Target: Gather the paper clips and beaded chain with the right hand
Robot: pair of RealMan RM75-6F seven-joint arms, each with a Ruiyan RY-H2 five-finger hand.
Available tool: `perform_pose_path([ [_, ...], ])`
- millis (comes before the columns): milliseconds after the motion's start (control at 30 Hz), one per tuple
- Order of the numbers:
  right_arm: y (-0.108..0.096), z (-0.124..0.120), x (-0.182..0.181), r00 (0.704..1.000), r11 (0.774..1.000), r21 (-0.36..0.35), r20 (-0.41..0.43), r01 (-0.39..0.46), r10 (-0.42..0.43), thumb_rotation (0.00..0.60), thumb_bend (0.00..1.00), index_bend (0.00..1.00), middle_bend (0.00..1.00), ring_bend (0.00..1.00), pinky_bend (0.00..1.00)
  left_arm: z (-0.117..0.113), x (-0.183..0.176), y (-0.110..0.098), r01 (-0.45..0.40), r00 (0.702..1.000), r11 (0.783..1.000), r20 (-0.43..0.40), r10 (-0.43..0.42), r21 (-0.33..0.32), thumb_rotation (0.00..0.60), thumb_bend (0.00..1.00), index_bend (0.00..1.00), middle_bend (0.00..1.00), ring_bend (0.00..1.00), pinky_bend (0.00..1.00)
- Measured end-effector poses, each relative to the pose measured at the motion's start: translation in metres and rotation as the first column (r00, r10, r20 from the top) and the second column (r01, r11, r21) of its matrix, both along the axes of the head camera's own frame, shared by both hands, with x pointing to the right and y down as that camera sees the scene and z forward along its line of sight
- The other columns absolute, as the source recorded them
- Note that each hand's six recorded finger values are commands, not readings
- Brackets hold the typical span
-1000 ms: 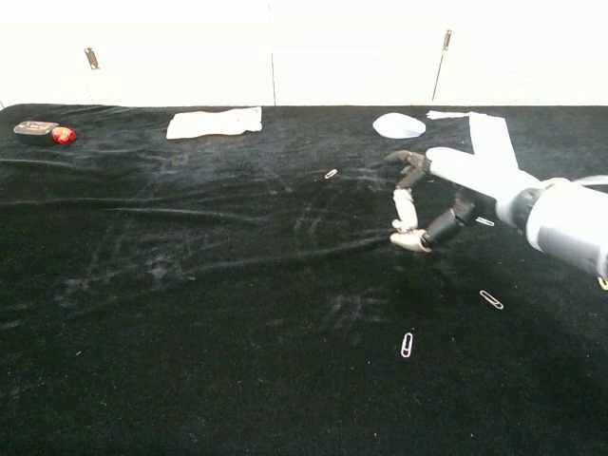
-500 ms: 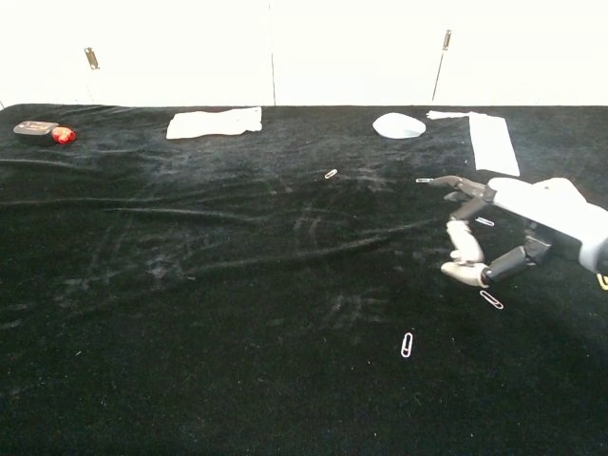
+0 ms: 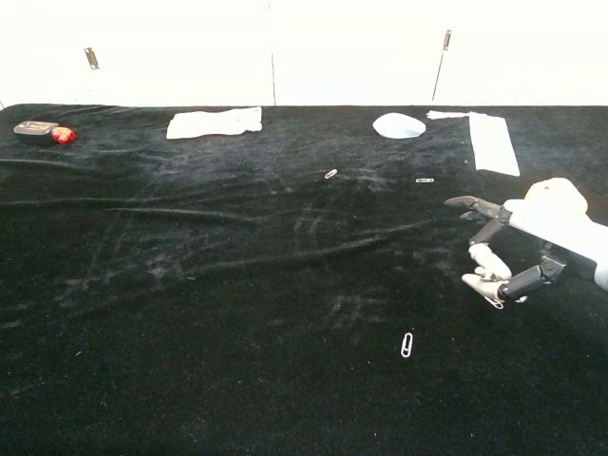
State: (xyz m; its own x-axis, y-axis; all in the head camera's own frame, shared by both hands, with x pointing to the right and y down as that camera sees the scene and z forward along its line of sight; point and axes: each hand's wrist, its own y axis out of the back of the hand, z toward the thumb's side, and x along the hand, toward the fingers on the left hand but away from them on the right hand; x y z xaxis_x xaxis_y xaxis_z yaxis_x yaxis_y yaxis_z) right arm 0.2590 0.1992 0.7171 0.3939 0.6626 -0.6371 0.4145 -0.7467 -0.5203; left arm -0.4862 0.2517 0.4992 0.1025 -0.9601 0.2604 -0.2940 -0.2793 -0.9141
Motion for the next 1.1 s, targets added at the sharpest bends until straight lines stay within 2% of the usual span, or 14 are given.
perform_pose_path([
  [367, -0.003, 0.009, 0.003, 0.999, 0.999, 0.033, -0.041, 0.009, -0.007, 0.6, 0.45, 0.67, 0.0, 0.0, 0.0, 0.003, 0.001, 0.0, -0.001, 1.0, 1.0, 0.007, 0.001, -0.008, 0.6, 0.4, 0.0, 0.0, 0.0, 0.0],
  [1100, -0.003, 0.02, -0.014, 1.0, 1.0, 0.011, -0.015, 0.018, -0.018, 0.6, 0.45, 0.67, 0.0, 0.0, 0.0, -0.001, -0.001, 0.0, 0.003, 1.0, 1.0, -0.002, -0.003, -0.002, 0.6, 0.4, 0.0, 0.0, 0.0, 0.0],
])
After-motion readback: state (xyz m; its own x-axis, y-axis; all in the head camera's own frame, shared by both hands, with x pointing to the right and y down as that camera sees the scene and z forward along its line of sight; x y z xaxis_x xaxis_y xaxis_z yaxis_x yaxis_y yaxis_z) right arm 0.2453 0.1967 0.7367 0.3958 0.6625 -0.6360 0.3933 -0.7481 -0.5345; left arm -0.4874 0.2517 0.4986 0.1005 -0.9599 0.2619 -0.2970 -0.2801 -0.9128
